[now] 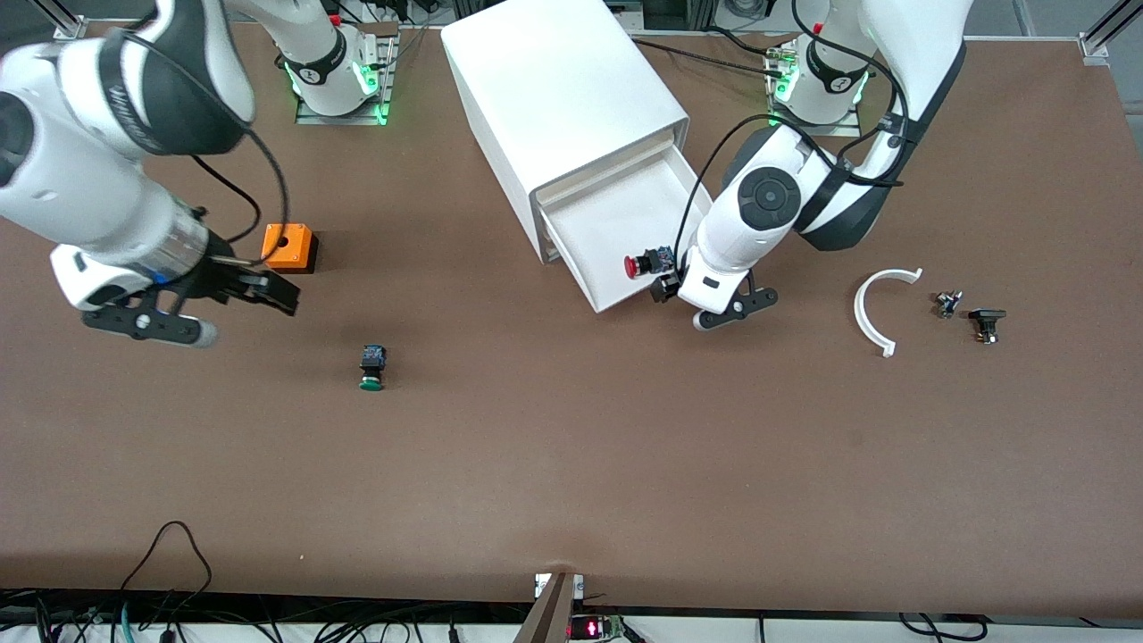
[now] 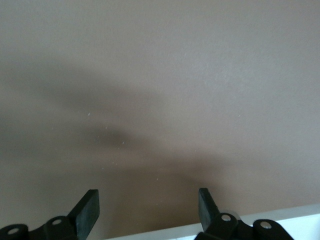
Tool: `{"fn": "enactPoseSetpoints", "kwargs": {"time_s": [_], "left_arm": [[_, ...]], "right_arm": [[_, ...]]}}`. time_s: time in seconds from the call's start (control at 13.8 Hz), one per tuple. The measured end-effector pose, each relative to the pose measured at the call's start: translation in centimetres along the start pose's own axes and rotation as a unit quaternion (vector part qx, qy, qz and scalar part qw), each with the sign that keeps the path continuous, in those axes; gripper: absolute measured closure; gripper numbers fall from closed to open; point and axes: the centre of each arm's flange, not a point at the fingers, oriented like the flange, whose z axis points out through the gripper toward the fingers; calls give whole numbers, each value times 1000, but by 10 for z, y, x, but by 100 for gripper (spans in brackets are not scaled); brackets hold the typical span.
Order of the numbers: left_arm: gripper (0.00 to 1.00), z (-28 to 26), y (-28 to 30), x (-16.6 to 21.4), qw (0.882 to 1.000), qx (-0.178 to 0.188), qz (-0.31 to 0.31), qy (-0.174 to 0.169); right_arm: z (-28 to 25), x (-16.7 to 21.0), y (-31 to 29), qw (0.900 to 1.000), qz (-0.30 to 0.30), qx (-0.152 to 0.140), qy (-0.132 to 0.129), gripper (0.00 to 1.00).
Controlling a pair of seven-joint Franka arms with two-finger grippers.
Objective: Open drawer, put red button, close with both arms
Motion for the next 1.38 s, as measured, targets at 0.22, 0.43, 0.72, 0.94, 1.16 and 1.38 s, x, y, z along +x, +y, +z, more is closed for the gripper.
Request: {"fn": "enactPoseSetpoints", "kwargs": {"time_s": [0.22, 0.43, 0.72, 0.94, 1.16, 1.38], "left_arm": [[12, 8, -1, -7, 1000, 7, -9, -3], [12, 13, 3, -17, 1000, 10, -25, -5], [11, 19, 18, -47, 1000, 16, -20, -9], [11, 24, 26, -69, 1000, 19, -4, -16], [6, 26, 33, -89, 999, 25, 12, -25], [2, 27, 38, -108, 998, 35, 27, -34]], "right_arm": [[-15, -2, 42, 1000, -12, 15, -12, 0], [-27, -9, 54, 1000, -21, 11, -8, 0], [-36, -19, 65, 1000, -22, -2, -1, 0], [-44, -29, 63, 999, -32, -24, -1, 0], [-56, -37, 64, 999, -37, -25, 2, 0], [-70, -40, 66, 999, -37, -23, 14, 0]]}}
